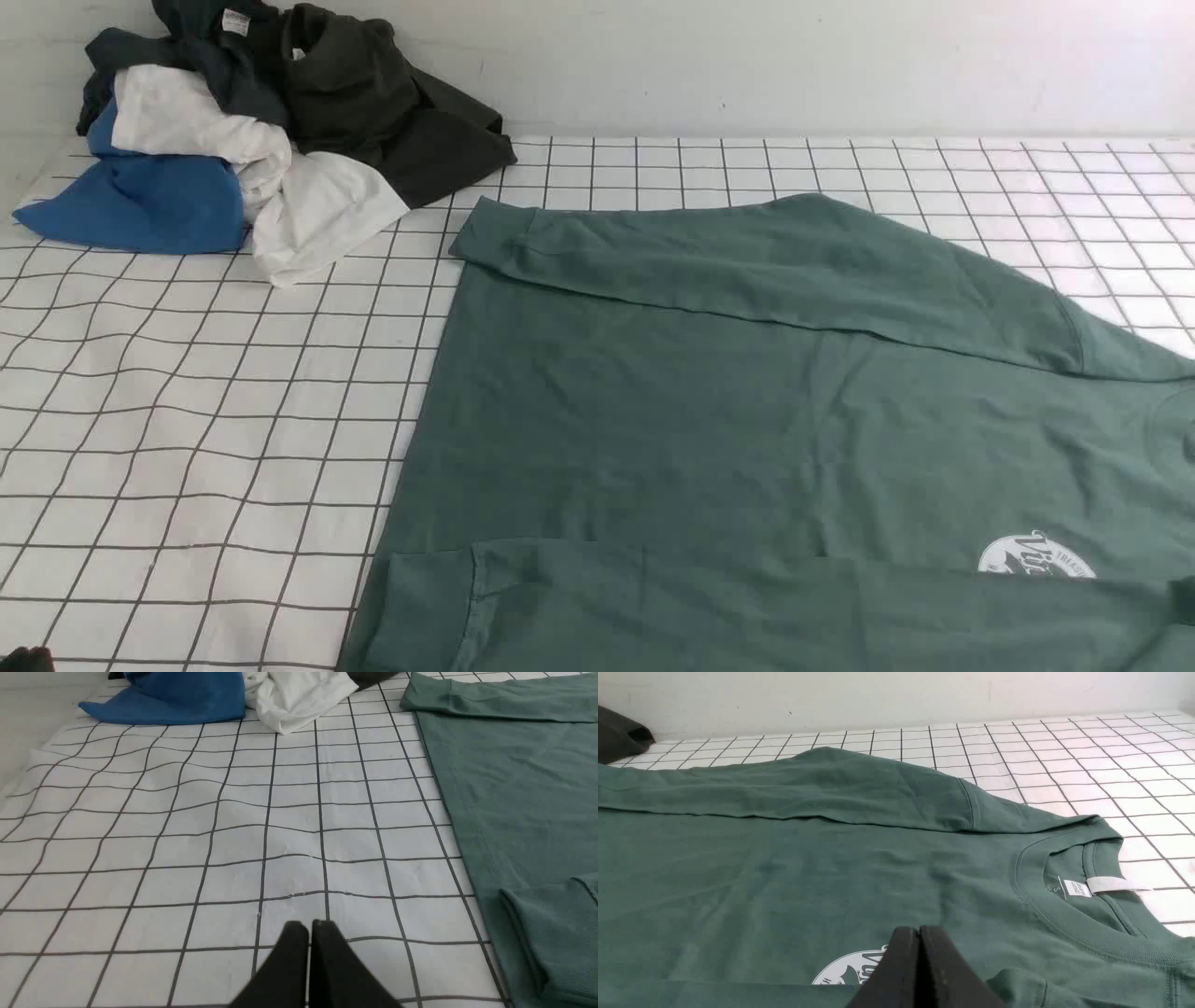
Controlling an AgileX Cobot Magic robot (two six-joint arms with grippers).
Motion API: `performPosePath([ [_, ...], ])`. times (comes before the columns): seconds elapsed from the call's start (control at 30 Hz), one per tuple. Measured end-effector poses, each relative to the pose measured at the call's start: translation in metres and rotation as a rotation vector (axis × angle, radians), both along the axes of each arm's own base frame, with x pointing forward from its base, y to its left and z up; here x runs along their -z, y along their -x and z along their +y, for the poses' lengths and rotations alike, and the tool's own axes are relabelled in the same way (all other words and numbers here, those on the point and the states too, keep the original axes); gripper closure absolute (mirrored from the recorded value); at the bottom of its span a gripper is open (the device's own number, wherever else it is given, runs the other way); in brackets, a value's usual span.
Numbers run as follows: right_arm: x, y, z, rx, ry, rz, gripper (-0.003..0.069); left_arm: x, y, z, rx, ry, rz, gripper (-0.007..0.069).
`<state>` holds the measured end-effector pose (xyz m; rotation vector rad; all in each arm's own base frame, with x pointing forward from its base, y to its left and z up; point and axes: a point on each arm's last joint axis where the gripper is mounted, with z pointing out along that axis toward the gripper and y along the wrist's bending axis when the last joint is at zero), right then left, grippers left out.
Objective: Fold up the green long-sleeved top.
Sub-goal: Use the left arm to clamp the cuff closest to it
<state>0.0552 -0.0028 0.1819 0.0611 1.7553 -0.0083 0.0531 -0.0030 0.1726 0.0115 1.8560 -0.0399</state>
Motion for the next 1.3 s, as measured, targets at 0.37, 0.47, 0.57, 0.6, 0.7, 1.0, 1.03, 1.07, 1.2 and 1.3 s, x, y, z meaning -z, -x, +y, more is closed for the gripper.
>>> performPosePath([
  [0.37,0.0000,0.0000,0.0000,0.000,0.000,0.000,0.0673,0.0000,0.0000,0.0000,0.000,0.000,0.000,0.0632],
  [0.47,0.0000,0.0000,0.0000,0.000,0.000,0.000,0.0673,0.0000,0.0000,0.0000,0.000,0.000,0.000,0.0632],
  [0.57,0.0000,0.0000,0.0000,0.000,0.000,0.000,0.0673,0.0000,0.0000,0.0000,0.000,0.000,0.000,0.0632],
  [0.6,0.0000,0.0000,0.0000,0.000,0.000,0.000,0.0673,0.0000,0.0000,0.0000,0.000,0.000,0.000,0.0632],
  [0.7,0.0000,0.0000,0.0000,0.000,0.000,0.000,0.0673,0.0000,0.0000,0.0000,0.000,0.000,0.000,0.0632],
  [1.0,0.0000,0.0000,-0.0001,0.000,0.004,0.000,0.0673,0.0000,0.0000,0.0000,0.000,0.000,0.000,0.0632],
  [1.03,0.0000,0.0000,-0.0002,0.000,0.012,0.000,0.0673,0.0000,0.0000,0.0000,0.000,0.000,0.000,0.0632],
  [1.07,0.0000,0.0000,-0.0004,0.001,0.023,0.001,0.0673,0.0000,0.0000,0.0000,0.000,0.000,0.000,0.0632],
  [1.2,0.0000,0.0001,-0.0015,0.004,0.071,0.004,0.0673,0.0000,0.0000,0.0000,0.000,0.000,0.000,0.0632],
  [1.3,0.0000,0.0001,-0.0016,0.004,0.073,0.004,0.0673,0.0000,0.0000,0.0000,0.000,0.000,0.000,0.0632],
])
